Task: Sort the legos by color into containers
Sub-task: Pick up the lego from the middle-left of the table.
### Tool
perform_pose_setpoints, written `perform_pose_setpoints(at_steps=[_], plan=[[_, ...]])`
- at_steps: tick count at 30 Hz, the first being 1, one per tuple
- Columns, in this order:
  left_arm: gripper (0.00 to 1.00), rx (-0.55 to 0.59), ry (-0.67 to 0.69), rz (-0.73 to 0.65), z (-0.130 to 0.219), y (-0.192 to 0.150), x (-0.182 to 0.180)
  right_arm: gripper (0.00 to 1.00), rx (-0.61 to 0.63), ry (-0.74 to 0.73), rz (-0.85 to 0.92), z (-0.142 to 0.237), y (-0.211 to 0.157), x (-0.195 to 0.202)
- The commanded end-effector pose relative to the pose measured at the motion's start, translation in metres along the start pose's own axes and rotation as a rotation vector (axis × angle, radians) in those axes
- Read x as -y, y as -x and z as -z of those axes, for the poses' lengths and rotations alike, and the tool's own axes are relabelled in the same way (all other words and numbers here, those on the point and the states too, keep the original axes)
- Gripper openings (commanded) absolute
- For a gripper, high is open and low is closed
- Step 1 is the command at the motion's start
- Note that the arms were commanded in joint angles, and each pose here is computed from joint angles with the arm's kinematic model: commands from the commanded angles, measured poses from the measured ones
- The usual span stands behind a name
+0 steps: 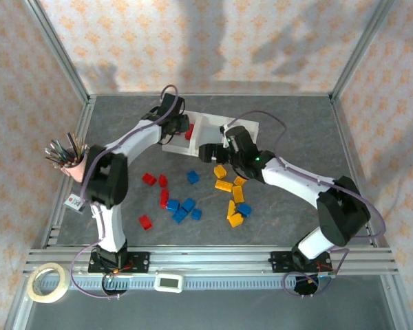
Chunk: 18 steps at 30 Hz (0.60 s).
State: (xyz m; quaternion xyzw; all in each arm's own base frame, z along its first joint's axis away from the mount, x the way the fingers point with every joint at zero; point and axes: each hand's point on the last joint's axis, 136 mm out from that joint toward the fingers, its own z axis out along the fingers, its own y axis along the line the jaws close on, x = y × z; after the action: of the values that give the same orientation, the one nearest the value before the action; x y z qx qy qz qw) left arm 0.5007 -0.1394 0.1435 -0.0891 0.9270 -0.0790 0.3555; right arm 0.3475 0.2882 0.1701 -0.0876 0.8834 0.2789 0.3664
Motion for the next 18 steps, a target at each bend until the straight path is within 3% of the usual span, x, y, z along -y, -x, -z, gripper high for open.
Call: perform_pose_setpoints(at_steps=[1, 15, 18], plan=[[0.52, 0.077, -0.088, 0.048, 0.046, 0.005, 0.005, 1.0, 0.019, 0.076, -0.004, 0.019, -0.002, -0.011], [0.62, -0.002, -0.094, 0.119, 0.104, -0.106, -0.049, 1.0, 0.011, 0.119, 0.055, 0.03, -0.06, -0.032], [0.65, 0.009, -0.039, 0.14, 0.11, -0.12, -0.067, 1.0, 0.031, 0.153, 0.019, 0.028, -0.069, -0.037]])
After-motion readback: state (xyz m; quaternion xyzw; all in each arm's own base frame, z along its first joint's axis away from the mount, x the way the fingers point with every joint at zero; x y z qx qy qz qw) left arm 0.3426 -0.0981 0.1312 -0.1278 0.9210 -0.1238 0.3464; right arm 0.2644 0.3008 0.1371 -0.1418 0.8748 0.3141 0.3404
